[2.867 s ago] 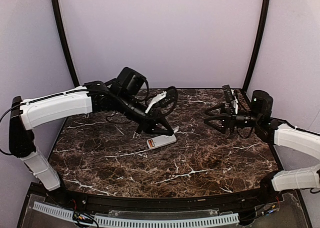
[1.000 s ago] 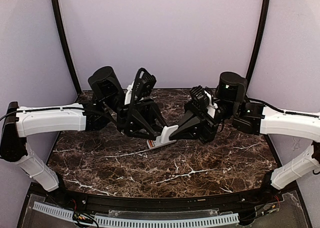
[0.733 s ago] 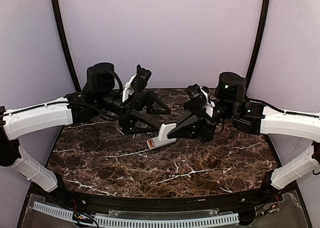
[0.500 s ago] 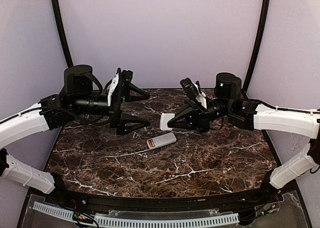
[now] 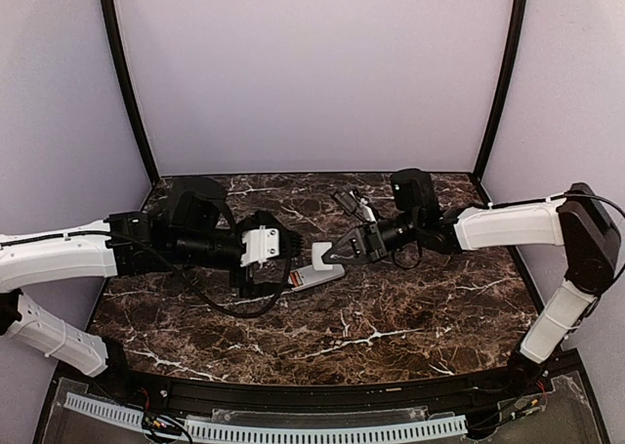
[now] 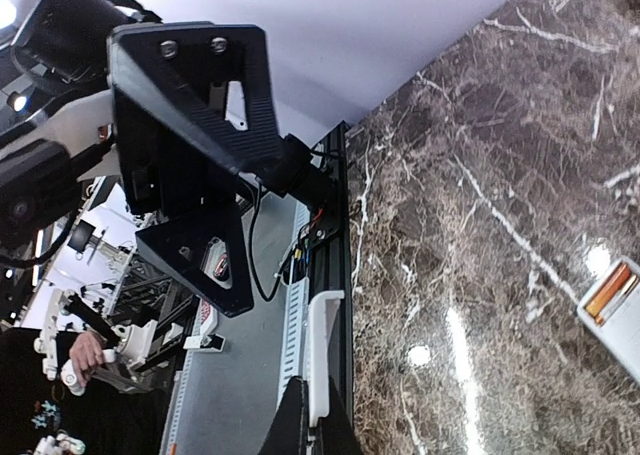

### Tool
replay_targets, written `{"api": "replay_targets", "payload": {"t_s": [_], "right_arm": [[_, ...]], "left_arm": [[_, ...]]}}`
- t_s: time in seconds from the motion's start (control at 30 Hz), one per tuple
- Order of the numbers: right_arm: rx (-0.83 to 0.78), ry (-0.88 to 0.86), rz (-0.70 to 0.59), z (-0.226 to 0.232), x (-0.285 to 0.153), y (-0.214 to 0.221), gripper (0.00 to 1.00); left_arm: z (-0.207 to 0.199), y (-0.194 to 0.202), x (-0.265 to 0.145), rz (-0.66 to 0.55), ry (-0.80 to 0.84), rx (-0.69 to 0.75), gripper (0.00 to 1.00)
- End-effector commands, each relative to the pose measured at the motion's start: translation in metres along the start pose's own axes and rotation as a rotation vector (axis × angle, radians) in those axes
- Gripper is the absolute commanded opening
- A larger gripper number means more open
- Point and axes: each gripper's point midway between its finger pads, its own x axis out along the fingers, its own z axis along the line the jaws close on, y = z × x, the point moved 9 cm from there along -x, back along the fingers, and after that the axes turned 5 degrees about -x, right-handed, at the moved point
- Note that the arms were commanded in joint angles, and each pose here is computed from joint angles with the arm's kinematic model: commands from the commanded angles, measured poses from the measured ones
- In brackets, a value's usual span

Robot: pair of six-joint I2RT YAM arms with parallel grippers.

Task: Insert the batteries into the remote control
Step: Pass from the right arm to the left

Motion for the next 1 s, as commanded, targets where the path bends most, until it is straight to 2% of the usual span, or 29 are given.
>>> {"api": "replay_targets", "payload": {"t_s": [0.0,0.5,0.6,0.7,0.93,0.97], "right_arm": [[0.087,-0.041,0.014,-0.011,0.007,0.000,0.00],[0.148,-0.082,0.050,-0.028,0.019,0.011,0.00],[0.152,-0.088,0.053,-0.030,0.021,0.012,0.00],[0.150,-0.090,0.052,-0.031,0.021,0.011,0.00],[0.152,-0.101,0.055,-0.032,0.022,0.012,0.00],[0.153,-0.101,0.055,-0.033,0.023,0.012,0.00]], "left_arm": [[-0.004,0.004,0.014,0.058,-0.011,0.089,0.88],[-0.004,0.009,0.062,0.095,0.043,0.065,0.84],[-0.003,0.008,0.065,0.092,0.047,0.061,0.80],[-0.002,0.006,0.069,0.091,0.063,0.058,0.71],[-0.003,0.009,0.075,0.109,0.072,0.058,0.64],[-0.003,0.009,0.075,0.110,0.073,0.058,0.60]]}}
